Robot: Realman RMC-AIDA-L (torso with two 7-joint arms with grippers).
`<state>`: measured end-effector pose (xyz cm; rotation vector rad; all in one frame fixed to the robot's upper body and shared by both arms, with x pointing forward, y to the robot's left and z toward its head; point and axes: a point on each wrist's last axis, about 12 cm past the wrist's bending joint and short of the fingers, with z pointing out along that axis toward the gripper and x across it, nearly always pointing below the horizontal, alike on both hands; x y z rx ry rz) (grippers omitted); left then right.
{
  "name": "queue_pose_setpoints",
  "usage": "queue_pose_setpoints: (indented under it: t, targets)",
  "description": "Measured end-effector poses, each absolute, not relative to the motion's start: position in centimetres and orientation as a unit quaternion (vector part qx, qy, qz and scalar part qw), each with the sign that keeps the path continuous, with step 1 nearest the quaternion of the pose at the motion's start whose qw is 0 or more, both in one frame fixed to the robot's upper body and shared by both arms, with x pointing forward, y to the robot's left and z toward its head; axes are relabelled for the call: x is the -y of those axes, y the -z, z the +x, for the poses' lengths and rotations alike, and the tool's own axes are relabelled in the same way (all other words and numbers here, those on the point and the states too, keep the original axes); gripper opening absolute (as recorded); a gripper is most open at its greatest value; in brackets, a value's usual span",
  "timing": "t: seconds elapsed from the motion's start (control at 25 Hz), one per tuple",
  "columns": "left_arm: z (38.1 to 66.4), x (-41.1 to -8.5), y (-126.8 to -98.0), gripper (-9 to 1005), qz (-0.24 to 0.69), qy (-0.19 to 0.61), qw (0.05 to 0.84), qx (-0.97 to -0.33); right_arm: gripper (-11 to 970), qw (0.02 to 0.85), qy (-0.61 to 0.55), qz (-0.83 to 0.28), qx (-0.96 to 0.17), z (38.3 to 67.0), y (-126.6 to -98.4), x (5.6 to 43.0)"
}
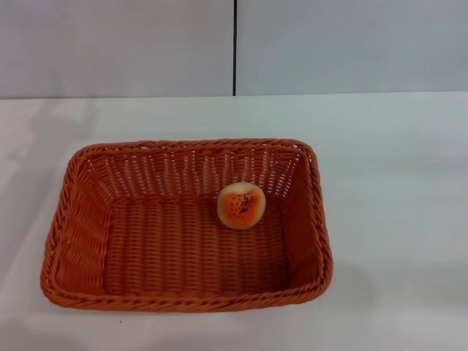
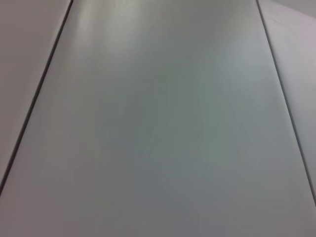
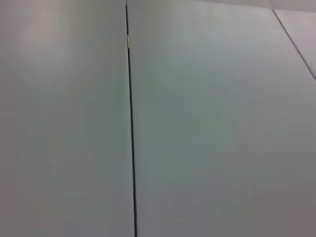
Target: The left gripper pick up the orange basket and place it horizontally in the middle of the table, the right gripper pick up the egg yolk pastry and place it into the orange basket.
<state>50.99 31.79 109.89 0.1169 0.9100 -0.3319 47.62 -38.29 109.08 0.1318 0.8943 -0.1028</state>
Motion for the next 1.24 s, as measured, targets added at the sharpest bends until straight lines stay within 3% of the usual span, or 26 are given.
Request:
queue_pose_setpoints:
  t: [1.24]
  targets:
    - [50.3,-31.15,-109.05,527,0.045,0.18,0.874,-0.449,636,0.897,0.038,0.091,-0.432,46.99,-108.35,37.61]
